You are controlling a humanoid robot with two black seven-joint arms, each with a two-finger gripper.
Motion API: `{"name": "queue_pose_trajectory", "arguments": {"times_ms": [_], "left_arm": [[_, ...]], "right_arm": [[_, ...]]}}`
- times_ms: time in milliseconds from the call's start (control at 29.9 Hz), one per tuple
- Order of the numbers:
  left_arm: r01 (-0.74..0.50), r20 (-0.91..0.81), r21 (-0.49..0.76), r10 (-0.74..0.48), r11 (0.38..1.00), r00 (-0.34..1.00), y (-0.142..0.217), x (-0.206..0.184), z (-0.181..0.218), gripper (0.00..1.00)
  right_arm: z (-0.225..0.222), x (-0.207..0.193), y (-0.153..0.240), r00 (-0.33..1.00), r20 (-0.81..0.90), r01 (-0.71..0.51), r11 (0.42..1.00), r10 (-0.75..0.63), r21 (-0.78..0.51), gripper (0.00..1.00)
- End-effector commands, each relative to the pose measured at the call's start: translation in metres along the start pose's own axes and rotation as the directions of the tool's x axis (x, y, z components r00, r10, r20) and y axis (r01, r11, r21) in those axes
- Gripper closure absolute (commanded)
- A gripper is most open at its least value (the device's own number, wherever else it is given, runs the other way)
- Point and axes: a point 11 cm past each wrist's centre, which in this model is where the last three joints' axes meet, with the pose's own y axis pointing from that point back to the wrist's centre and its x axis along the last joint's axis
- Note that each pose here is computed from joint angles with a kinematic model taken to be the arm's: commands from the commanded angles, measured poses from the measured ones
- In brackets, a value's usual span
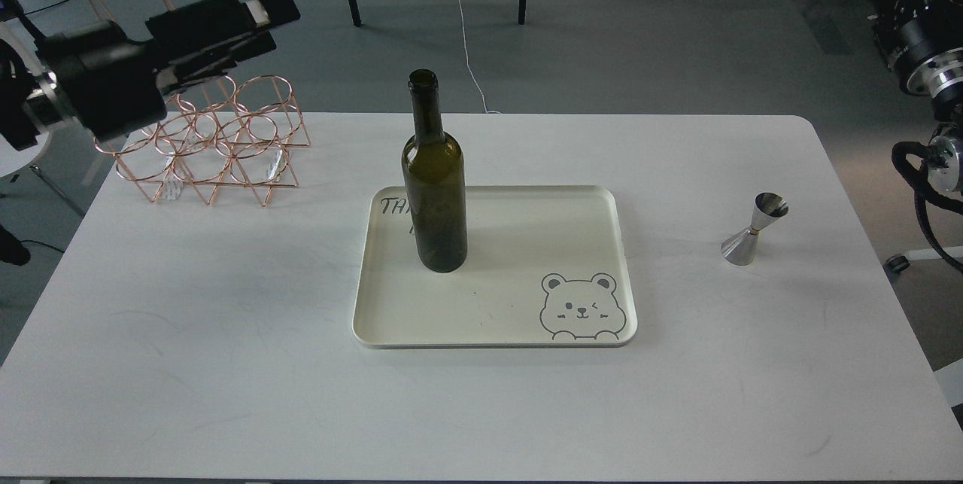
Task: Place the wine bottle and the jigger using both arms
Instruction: 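Reach the left gripper to the wine bottle neck and grasp it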
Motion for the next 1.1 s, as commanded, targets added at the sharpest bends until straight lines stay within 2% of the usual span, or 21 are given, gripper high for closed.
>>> {"name": "queue_pose_trajectory", "arguments": {"times_ms": [0,100,201,334,535,635,969,1069], "left_arm": [[0.049,0.250,0.024,-0.053,0.999,0.967,-0.016,-0.016,-0.002,0.02],[0.102,0.441,0.061,-0.118,0.993,0.890,-0.027,-0.031,-0.006,0.02],[0.122,0.508,0.075,-0.143,0.990,0.849,-0.032,-0.043,-0.010,0.02],[0.107,0.511,0.035,-0.109,0.994,0.853,-0.047,-0.053,-0.006,0.02],[0.044,0.485,0.044,-0.060,0.998,0.872,-0.075,-0.060,-0.010,0.02],[0.015,0.472,0.080,-0.051,0.997,0.880,-0.081,-0.060,-0.012,0.02],[0.025,0.466,0.040,-0.041,0.999,0.884,-0.093,-0.069,-0.002,0.02],[0.027,0.466,0.039,-0.042,0.999,0.884,-0.094,-0.070,-0.002,0.08]], "right_arm": [[-0.005,0.003,-0.002,0.983,0.181,-0.010,1.000,0.006,0.023,0.05],[-0.008,0.006,-0.003,0.971,0.238,-0.028,0.999,0.018,0.036,0.05],[-0.010,0.005,-0.004,0.969,0.247,-0.029,0.999,0.018,0.042,0.06],[-0.010,0.002,-0.004,0.968,0.250,-0.021,0.999,0.009,0.042,0.06],[-0.012,0.002,-0.005,0.968,0.251,-0.021,0.999,0.009,0.047,0.06],[-0.013,0.003,-0.005,0.968,0.251,-0.024,0.998,0.011,0.049,0.06],[-0.014,0.003,-0.006,0.968,0.251,-0.028,0.998,0.014,0.051,0.06],[-0.014,0.003,-0.006,0.968,0.251,-0.028,0.998,0.014,0.051,0.06]]}}
